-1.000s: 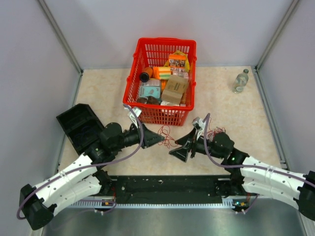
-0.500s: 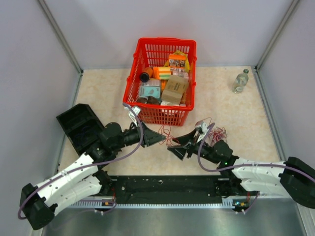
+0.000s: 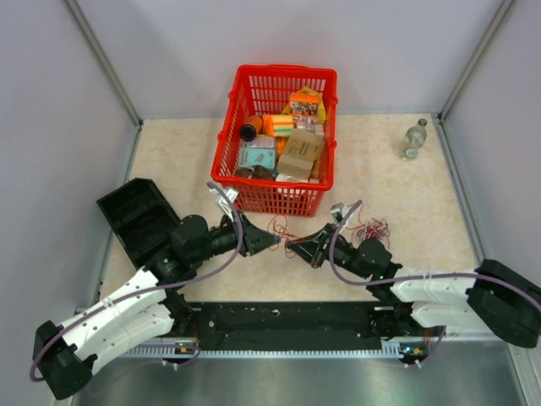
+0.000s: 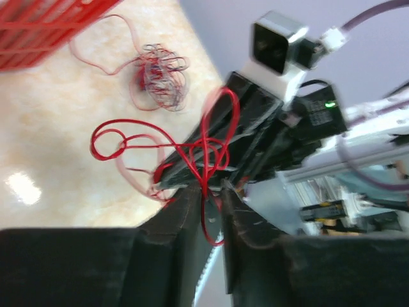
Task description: Untangle the cables
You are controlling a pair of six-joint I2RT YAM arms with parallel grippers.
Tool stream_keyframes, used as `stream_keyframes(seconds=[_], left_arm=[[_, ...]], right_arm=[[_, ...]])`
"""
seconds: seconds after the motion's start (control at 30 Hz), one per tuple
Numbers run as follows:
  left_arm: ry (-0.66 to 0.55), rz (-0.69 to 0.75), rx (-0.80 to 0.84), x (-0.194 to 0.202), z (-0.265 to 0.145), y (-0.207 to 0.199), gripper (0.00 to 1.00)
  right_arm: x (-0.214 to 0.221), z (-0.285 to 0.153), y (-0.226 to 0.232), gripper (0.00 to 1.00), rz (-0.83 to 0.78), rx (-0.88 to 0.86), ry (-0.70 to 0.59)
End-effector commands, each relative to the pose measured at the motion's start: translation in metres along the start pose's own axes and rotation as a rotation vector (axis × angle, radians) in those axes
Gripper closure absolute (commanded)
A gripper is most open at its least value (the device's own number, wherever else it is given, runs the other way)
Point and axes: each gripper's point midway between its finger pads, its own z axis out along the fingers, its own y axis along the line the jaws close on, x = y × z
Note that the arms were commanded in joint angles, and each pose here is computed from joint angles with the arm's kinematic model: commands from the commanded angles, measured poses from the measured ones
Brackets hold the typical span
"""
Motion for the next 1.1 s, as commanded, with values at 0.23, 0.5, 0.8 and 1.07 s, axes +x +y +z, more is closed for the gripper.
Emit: stream_keyframes(seconds=[0.23, 0.5, 0.8, 1.07], left_arm=[[-0.015, 0.019, -0.471, 0.005, -0.024, 0.088, 0.16], [0.024, 0.128, 0.002, 0.011, 0.004, 0.019, 0.19], [0.279, 0.262, -0.116, 0.047, 0.024, 0.040, 0.30], [0.106, 0.256, 0.080, 0.038, 0.023, 0.012, 0.18]], right_arm=[[0.036, -0.065, -0.032, 1.00, 0.003, 0.371, 0.411], [0.011, -0.063, -0.003, 1.00, 0.004, 0.300, 0.411], [-0.025, -0.067, 0.010, 1.00, -0.004, 0.328, 0.332], [-0.079, -0.070, 0.062, 1.00, 0.002, 0.186, 0.224]])
